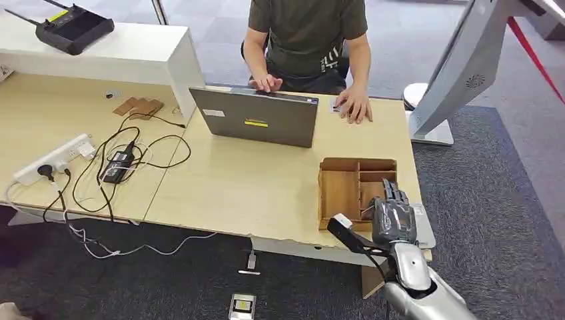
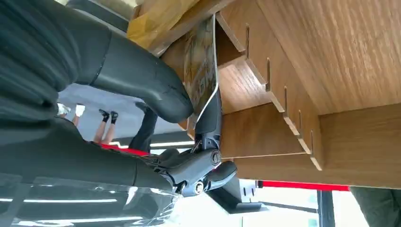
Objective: Pass the card to the sensor for recognition and then transmit it.
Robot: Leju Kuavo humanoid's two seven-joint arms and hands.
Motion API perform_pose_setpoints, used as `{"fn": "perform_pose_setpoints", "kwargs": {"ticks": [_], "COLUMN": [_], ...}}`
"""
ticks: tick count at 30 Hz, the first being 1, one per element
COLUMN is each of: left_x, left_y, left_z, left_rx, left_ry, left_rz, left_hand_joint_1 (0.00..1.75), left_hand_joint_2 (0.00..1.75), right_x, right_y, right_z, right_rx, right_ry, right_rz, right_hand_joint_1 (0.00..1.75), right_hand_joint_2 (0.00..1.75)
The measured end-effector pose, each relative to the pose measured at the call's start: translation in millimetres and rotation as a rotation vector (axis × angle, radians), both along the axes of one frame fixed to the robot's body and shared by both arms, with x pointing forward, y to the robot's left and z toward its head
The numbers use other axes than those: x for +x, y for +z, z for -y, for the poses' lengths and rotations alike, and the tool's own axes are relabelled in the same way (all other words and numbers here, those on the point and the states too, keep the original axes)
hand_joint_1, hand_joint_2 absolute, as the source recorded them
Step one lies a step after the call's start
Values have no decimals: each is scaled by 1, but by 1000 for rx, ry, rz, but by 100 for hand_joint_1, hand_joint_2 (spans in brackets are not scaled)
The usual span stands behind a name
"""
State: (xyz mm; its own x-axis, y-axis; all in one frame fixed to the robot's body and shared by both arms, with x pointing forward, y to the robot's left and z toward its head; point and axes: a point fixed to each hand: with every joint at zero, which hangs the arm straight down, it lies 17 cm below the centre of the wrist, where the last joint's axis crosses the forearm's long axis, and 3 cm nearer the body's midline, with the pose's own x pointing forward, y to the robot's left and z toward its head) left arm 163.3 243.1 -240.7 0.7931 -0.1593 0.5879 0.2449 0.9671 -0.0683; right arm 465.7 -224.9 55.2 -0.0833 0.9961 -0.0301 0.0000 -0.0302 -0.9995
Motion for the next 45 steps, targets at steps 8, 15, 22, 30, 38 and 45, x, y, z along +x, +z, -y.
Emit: {"fn": "perform_pose_setpoints", "kwargs": {"ticks": [8,15,22,30,38,45], "left_x": [1,1,3,16,28,34], "left_y": [0,0,1,5,11,14], "left_z": [-1,-1,1,10,24,33], "left_rx": [-1,0,-7,-21,-45,-63], "left_ry": [7,13,4,-46,-111,-139], "left_rz": [2,6,6,-1,-7,-10], "left_hand_joint_1": [0,0,0,0,0,0], "left_hand_joint_2": [175,175,175,175,175,175], "right_x": [4,2,1,18,50,63], "right_y": [27,73,111,135,140,137], "right_z": [-7,-27,-48,-88,-104,-103], "right_rx": [9,29,167,236,228,187], "right_ry": [8,48,90,169,143,94], "right_rz": [100,245,302,267,189,163], "right_hand_joint_1": [175,175,175,175,175,175], "right_hand_joint_2": [175,175,175,175,175,175]}}
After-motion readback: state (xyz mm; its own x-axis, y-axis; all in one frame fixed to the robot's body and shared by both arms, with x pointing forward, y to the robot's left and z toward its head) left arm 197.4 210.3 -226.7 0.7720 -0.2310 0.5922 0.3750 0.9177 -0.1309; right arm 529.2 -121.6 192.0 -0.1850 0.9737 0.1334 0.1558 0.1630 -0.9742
